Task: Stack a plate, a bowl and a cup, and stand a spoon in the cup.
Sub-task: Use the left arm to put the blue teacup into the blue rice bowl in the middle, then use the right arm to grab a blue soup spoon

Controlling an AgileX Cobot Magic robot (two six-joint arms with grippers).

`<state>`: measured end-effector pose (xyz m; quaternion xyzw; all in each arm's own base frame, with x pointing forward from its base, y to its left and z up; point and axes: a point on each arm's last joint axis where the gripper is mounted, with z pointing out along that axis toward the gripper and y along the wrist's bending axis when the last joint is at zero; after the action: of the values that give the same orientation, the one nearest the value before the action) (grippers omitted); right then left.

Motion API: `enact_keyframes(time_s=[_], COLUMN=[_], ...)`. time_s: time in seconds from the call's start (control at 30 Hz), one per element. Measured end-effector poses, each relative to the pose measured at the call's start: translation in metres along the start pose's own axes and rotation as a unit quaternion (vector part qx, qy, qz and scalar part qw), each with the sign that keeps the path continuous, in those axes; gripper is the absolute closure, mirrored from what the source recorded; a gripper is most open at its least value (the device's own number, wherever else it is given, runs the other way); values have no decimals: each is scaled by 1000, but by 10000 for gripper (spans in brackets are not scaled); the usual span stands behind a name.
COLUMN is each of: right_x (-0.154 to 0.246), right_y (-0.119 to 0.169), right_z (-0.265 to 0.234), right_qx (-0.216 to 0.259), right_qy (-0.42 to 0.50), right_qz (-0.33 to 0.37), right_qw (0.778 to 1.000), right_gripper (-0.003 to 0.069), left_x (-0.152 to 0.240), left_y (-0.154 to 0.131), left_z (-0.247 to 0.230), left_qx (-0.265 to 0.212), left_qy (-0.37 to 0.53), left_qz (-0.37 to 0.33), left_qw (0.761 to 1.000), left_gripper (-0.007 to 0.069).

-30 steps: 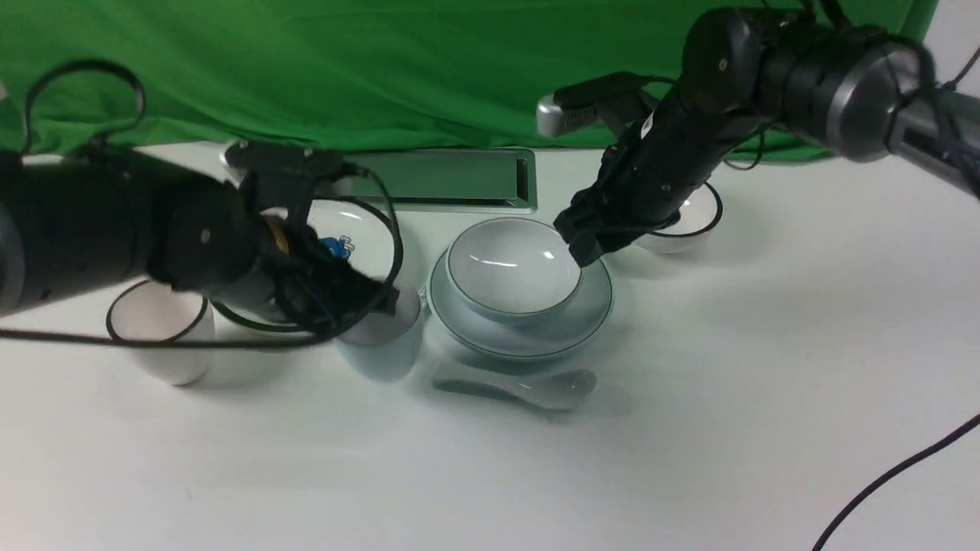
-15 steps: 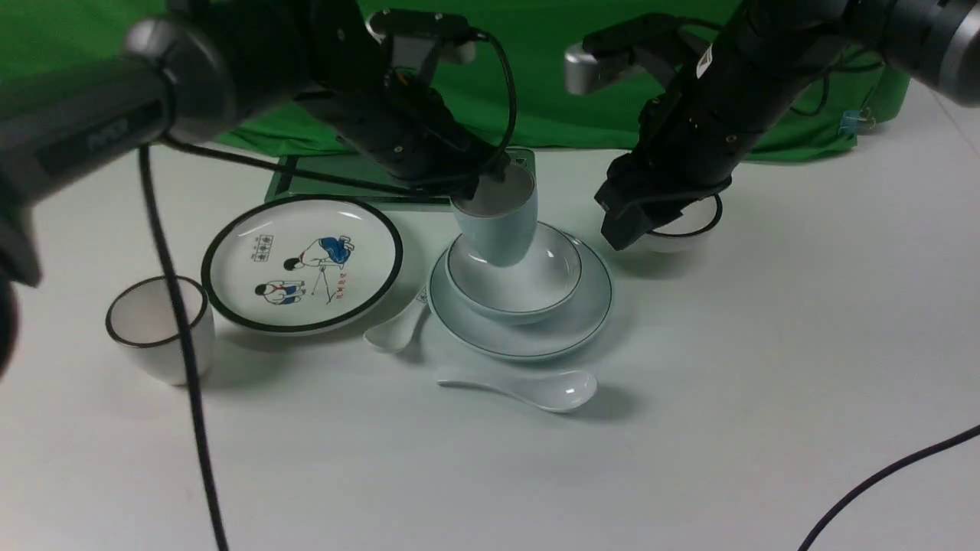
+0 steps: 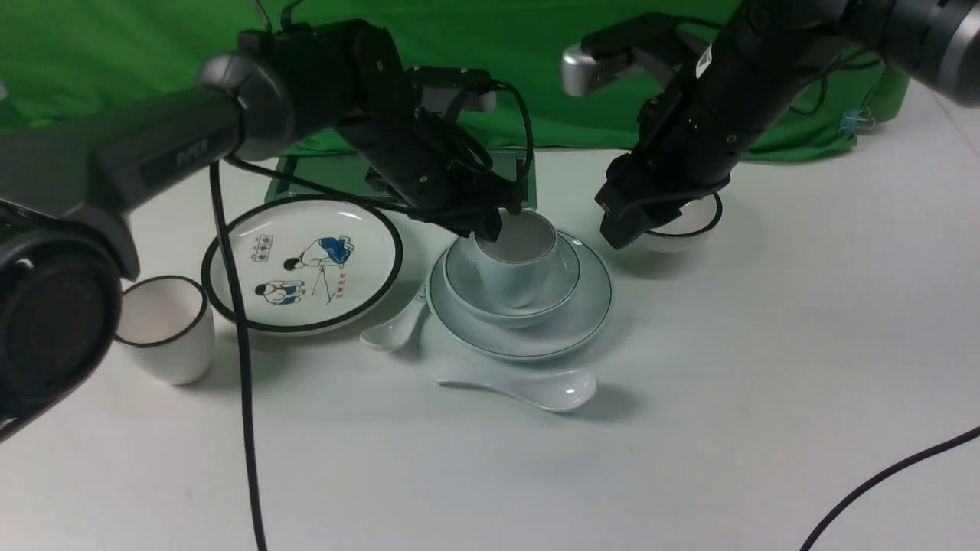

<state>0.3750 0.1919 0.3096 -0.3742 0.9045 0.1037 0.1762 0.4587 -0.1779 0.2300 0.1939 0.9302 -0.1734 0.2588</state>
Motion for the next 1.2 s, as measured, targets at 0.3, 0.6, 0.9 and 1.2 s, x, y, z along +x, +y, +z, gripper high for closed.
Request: enact_keyframes(time_s=[0.3, 0.6, 0.9, 1.2], right_x=[-4, -12, -14, -17], right_y=[42, 93, 97, 88], right_z=[5, 21, 115, 153], right_qx=[-50, -78, -83, -48], right_qy=[28, 32, 64, 37], right_qz=[-35, -173, -216, -246], right_qw=[998, 981, 971, 967], right_gripper=[162, 140, 140, 140], left_x=[-17, 65, 201, 238], left_y=[-14, 31, 19, 10], left_z=[-123, -246, -271, -264], left_qx=[-77, -132, -176, -202], left_qy=[-27, -58, -166, -237], left_qz=[87, -39, -146, -143], left_qw=[993, 989, 959, 940], left_gripper=[251, 538, 654, 655])
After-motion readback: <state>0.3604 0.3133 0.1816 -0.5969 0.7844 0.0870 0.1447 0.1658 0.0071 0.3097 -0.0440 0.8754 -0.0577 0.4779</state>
